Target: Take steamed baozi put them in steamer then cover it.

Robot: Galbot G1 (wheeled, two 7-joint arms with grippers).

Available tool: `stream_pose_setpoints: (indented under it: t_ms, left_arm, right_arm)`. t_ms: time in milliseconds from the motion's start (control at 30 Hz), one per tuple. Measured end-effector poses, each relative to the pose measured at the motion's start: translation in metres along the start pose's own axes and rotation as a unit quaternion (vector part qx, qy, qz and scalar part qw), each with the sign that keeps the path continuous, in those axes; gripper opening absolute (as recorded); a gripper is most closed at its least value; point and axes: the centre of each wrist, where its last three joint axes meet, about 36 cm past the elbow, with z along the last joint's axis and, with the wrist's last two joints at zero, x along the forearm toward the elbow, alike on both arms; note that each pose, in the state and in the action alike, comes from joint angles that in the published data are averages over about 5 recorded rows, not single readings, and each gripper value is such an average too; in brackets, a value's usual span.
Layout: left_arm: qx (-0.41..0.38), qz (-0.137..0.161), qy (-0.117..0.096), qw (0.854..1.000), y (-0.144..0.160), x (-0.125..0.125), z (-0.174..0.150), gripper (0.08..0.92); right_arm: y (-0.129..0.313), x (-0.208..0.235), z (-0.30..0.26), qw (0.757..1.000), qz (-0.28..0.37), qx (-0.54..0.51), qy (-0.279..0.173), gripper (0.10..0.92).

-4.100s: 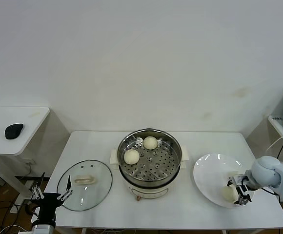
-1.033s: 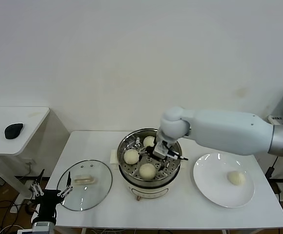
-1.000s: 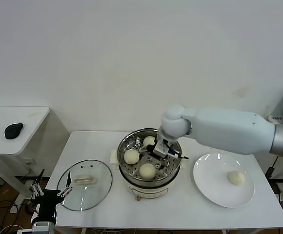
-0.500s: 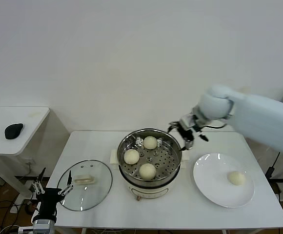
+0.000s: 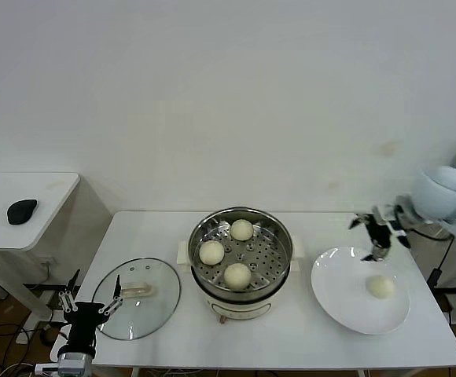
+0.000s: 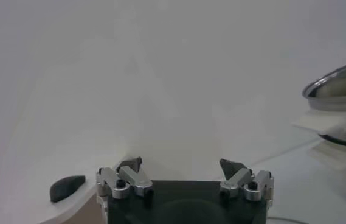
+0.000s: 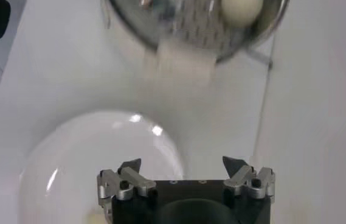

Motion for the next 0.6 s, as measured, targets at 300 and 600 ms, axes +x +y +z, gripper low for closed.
stream_pose_setpoints:
  t_ms: [300,600]
  left_arm:
    - [-0.002,-0.002,0.002,1.000,0.000,0.004,0.000,0.823]
    - [-0.002,-0.005,0.002,1.000,-0.001,0.007,-0.003,0.823]
  right_arm:
    - [0.043,-0.043,0.056,0.999,-0.015,-0.038,0.028,0.823]
    - [0.064,-0.080,0.079,0.997,-0.021,-0.053,0.050,0.823]
